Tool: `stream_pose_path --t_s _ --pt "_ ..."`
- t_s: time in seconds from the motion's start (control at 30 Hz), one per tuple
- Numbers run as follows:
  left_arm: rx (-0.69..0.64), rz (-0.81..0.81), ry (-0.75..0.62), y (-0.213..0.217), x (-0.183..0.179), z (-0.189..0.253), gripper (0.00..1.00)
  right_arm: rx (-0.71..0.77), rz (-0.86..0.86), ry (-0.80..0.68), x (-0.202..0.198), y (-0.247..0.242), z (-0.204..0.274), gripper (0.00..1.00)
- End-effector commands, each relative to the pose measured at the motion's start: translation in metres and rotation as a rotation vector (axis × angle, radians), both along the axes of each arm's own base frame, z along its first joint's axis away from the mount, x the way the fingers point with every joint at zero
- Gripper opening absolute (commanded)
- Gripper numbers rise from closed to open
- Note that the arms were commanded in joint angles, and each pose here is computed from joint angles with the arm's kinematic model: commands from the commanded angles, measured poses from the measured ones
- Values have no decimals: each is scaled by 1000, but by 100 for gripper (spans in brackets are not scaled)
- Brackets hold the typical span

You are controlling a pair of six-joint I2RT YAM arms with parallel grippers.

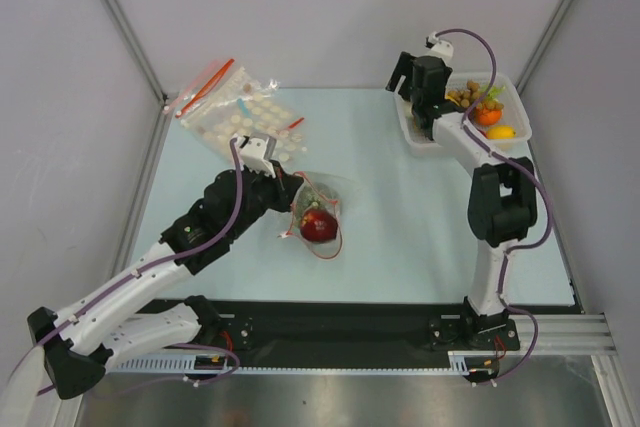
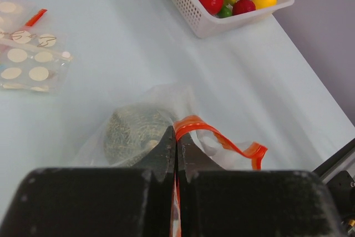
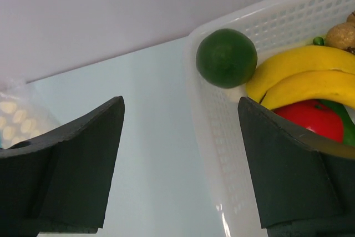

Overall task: Place the food in the zip-top bag and seal the zipper
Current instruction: Pick up the fake fruit from the bin.

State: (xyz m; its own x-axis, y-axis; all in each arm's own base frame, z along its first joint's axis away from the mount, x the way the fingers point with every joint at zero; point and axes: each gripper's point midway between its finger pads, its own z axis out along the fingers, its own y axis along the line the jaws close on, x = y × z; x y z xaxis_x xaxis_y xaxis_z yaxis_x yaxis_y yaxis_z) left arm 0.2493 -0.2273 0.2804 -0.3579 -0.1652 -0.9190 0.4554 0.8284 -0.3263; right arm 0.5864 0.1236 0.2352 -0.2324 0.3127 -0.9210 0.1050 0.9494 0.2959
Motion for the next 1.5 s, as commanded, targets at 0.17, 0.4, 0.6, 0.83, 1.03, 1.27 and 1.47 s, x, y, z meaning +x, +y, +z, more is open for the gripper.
stream_pose_path --t_s 0.17,0.4,0.6,0.83,1.03,1.27,1.47 --pt "-88 -65 -49 -12 -7 24 0 -41 -148 -34 67 -39 -20 87" --pt "-63 -22 -55 -7 -1 22 0 -23 -147 22 95 -52 -63 85" --pt "-43 -9 -54 -3 0 22 0 -24 -86 61 110 -37 -96 77" --pt "-81 3 -71 3 -4 27 0 -58 -66 100 98 -19 -107 79" --pt "-104 -15 -43 -3 -7 23 0 6 -100 67 81 -19 -95 49" --pt "-161 -122 -33 -21 -21 28 0 -42 -86 36 62 -35 -50 41" --pt "-77 -65 -32 -17 -7 17 0 -53 -61 -35 24 -46 26 42"
